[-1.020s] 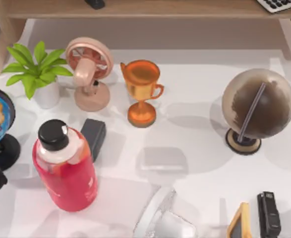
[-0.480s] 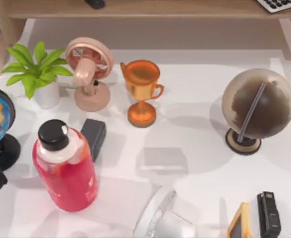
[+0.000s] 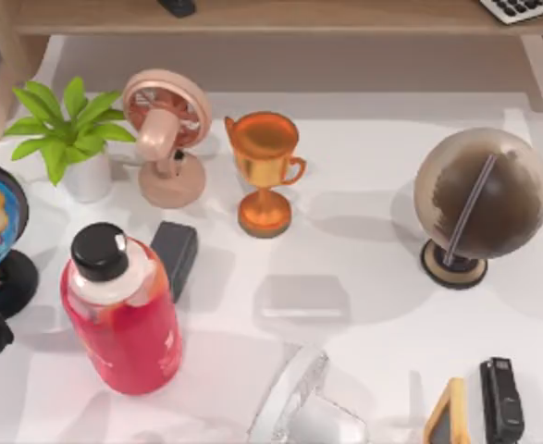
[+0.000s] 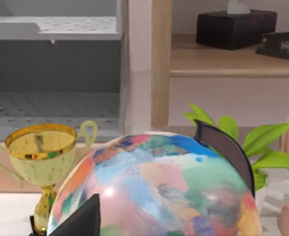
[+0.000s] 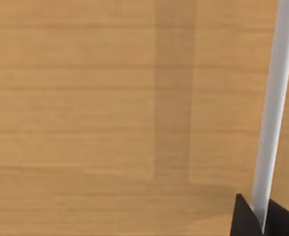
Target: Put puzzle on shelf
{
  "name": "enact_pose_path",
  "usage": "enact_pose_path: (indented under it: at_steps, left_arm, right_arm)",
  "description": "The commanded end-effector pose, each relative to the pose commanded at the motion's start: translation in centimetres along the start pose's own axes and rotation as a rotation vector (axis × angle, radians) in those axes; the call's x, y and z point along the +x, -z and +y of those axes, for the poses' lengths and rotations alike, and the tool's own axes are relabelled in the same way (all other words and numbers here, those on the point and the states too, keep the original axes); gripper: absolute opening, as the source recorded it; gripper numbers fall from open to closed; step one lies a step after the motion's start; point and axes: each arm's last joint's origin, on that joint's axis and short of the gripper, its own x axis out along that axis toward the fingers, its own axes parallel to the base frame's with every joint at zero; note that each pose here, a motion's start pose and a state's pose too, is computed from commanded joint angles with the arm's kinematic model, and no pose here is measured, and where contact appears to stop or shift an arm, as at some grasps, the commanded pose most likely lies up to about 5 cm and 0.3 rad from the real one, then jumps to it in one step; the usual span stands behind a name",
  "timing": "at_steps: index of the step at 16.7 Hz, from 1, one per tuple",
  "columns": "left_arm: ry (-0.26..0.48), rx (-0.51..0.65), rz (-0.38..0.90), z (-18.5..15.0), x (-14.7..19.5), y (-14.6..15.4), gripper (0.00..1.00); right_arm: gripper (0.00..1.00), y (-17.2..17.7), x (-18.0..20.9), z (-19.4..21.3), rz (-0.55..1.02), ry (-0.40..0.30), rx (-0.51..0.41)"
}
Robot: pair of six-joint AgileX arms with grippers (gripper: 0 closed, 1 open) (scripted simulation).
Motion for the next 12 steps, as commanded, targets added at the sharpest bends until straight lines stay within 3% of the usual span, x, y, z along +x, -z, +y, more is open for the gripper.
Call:
enact_pose_path:
  at_steps: [5, 10, 12]
  left_arm:
    - [0.000, 0.000, 0.000, 0.0, 0.0, 0.0, 1.00]
    - [0.000, 0.000, 0.000, 0.0, 0.0, 0.0, 1.00]
    - [0.000, 0.000, 0.000, 0.0, 0.0, 0.0, 1.00]
  right_arm:
    - [0.00, -0.3, -4.6, 0.4, 0.009, -0.020, 0.015]
    - [0.00, -0.3, -5.1, 0.2, 0.006, -0.013, 0.010]
    - [0.15, -0.3, -5.1, 0.2, 0.006, -0.013, 0.010]
